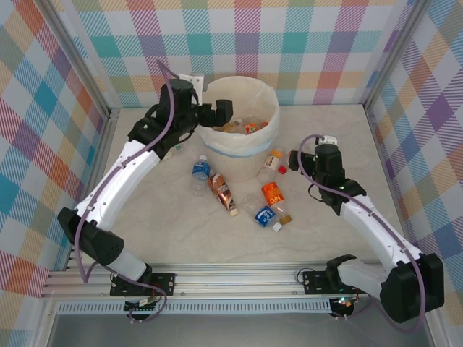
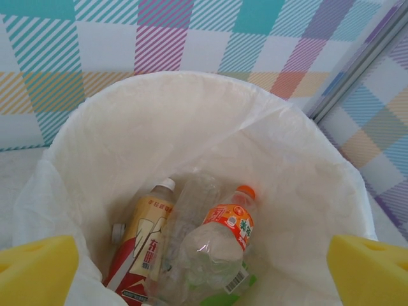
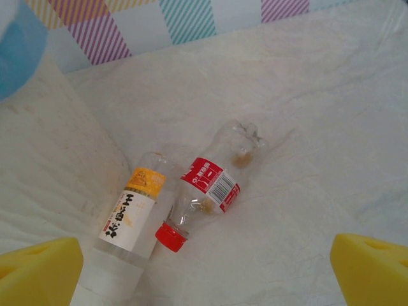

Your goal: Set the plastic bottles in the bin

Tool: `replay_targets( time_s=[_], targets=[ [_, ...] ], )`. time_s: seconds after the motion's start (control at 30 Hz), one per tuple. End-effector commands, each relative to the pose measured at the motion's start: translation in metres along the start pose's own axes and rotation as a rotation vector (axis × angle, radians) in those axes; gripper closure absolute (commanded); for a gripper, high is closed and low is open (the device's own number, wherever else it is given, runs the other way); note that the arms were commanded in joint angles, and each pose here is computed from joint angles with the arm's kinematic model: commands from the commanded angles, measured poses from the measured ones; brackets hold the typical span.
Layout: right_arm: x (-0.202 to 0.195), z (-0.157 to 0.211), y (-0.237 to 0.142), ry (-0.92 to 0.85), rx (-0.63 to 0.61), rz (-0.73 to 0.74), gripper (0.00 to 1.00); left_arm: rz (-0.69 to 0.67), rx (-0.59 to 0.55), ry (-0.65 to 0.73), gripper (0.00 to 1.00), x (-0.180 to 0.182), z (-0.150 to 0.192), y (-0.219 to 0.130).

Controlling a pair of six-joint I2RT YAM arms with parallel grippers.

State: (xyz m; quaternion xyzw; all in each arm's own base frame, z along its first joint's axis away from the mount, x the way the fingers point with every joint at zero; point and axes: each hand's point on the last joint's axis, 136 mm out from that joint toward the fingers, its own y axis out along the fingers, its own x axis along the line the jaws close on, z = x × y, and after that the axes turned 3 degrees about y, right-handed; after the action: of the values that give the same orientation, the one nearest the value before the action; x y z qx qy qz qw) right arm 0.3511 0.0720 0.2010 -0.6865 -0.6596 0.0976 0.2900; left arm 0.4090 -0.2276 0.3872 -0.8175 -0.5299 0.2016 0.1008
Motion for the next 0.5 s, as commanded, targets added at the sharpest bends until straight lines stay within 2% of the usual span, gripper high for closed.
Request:
replay_targets(
  time_s=[0.0, 0.13, 0.23, 0.47],
  targets=[
    [-0.002, 0.005, 0.010, 0.097, 0.057, -0.035, 0.00, 0.013, -0.105, -0.071, 0.00, 0.000, -0.016, -0.019],
    [-0.007, 0.006, 0.019, 0.132, 0.081, -0.066, 0.00, 0.000, -0.102, -0.121, 0.00, 0.008, 0.001, -0.033],
    [-0.009, 0.011, 0.032, 0.171, 0.166, -0.086, 0.00, -0.031, -0.125, -0.147, 0.00, 0.019, 0.014, -0.045],
    [-0.010, 0.017, 0.074, 0.227, 0.302, -0.048, 0.00, -0.225, -0.175, -0.174, 0.00, 0.066, 0.044, -0.073]
  ],
)
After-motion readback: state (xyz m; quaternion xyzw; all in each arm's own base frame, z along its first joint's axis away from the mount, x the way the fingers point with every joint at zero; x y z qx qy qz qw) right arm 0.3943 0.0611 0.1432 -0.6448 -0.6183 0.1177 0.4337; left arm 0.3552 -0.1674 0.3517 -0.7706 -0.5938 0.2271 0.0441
